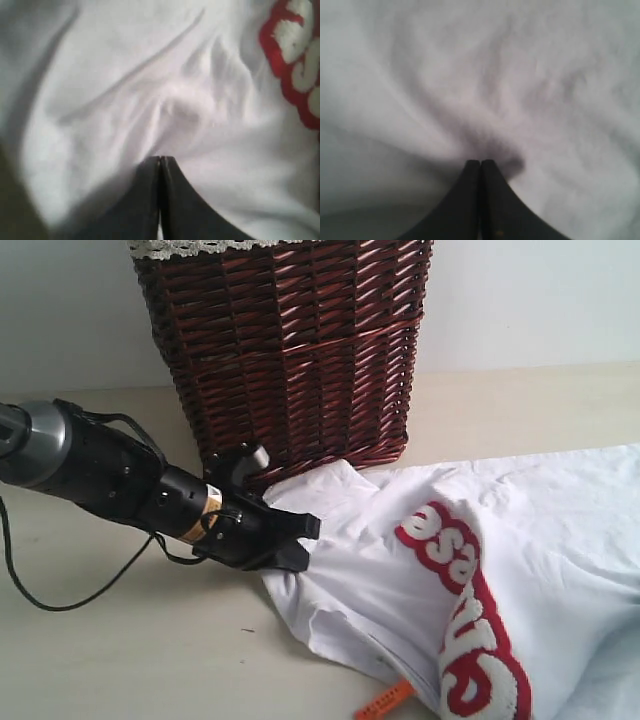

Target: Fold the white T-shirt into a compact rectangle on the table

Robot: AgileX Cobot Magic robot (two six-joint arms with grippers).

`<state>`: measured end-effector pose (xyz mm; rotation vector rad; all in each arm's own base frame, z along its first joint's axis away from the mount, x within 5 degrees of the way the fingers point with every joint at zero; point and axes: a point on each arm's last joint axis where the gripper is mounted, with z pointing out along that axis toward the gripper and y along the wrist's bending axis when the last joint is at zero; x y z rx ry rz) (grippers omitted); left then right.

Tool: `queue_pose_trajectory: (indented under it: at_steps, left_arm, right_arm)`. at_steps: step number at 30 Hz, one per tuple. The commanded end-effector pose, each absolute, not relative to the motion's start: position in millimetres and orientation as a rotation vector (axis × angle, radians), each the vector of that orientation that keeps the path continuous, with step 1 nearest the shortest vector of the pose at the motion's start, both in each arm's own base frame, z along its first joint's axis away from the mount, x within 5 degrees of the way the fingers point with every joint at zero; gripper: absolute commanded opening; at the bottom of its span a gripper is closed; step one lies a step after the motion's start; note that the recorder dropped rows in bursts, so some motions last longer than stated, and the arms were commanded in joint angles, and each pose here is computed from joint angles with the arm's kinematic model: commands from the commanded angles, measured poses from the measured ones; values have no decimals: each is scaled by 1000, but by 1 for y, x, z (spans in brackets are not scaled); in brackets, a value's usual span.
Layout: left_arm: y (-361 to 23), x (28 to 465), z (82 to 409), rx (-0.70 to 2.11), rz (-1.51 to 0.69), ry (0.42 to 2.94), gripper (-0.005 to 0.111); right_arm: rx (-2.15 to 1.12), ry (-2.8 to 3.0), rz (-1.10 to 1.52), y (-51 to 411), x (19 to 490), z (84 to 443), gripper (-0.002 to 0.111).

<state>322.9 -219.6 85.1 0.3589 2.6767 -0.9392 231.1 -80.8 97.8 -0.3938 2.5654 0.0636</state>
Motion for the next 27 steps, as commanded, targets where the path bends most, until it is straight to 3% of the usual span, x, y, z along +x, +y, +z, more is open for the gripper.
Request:
queue_pose_trajectory:
  at_steps: [1, 5, 8, 15, 19, 22, 27]
  left_arm:
    - [-181, 344, 80, 303, -763, 2649, 0]
    - [-155, 356, 82, 276, -735, 2625, 0]
    - [-153, 355, 93, 374, -842, 2585, 0]
    - [-205, 316, 157, 784, -1166, 2366, 0]
    - [-240, 281, 173, 987, -1302, 2291, 0]
    - [-264, 253, 161, 1082, -1238, 2320, 0]
    - [-291, 223, 142, 1105, -956, 2365, 0]
  right_arm:
    - [-411, 2599, 23, -84, 228, 94, 0]
    - [-411, 2599, 23, -84, 228, 94, 0]
    - [-411, 2599, 23, -84, 228, 94, 0]
    - [-407, 2594, 32, -84, 229, 94, 0]
    - [-407, 2593, 35, -84, 229, 94, 0]
    - [-407, 2593, 35, -84, 229, 94, 0]
    - [-400, 2592, 35, -84, 229, 95, 0]
